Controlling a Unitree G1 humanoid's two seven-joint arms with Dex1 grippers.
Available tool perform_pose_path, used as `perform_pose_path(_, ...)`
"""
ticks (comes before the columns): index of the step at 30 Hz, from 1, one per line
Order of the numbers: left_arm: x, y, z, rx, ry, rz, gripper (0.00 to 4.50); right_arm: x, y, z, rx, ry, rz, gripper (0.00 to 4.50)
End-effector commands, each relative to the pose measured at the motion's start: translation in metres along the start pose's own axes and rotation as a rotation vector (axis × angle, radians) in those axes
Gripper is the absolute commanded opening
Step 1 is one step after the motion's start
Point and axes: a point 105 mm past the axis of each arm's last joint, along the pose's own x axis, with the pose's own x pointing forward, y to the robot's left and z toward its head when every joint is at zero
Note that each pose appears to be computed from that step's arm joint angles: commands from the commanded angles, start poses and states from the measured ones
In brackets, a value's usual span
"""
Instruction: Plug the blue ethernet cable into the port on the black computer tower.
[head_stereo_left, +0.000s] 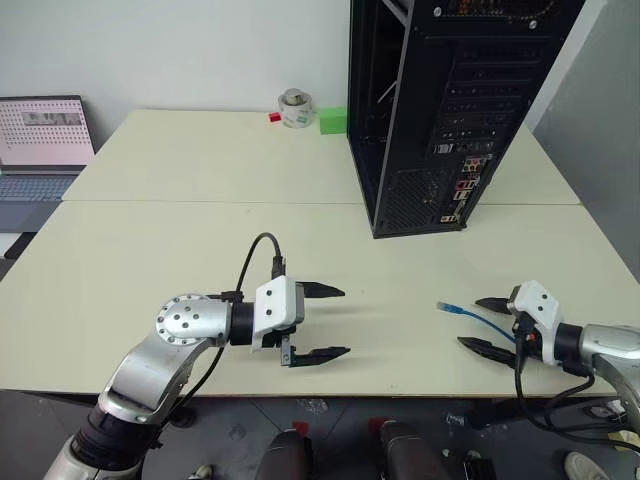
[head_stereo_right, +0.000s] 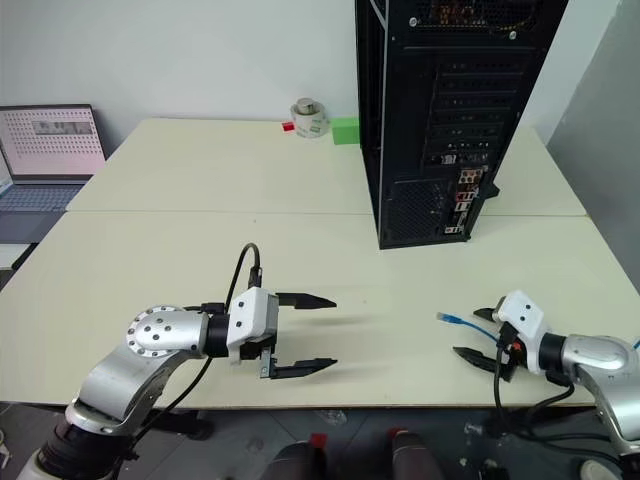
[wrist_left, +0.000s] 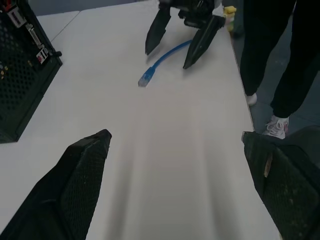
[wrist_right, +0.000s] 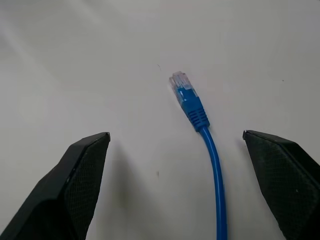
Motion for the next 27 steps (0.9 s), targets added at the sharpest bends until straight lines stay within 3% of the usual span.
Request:
perform_pose_path(1,0.004,0.002,0.002,0.027,-0.006,-0.007,4.50,-0.001,-0.007,-0.002,-0.015,0.001,-0.012,4.15)
perform_pose_path(12,0.005,-0.001,-0.004,0.016,0.006,-0.045,4.50,-0.003,-0.011,-0.010,-0.047,0.032,-0.022,1.61)
perform_pose_path(19,0.011,0.015,-0.007,0.004,-0.006,0.006,4.50,0.005,-0.012,0.008,-0.129,-0.016,-0.012,0.02)
perform_pose_path(27,0.017,0.026,-0.017,0.026,0.032,0.002,4.50,0.028,0.012,0.062,-0.233,-0.121,0.092,0.02)
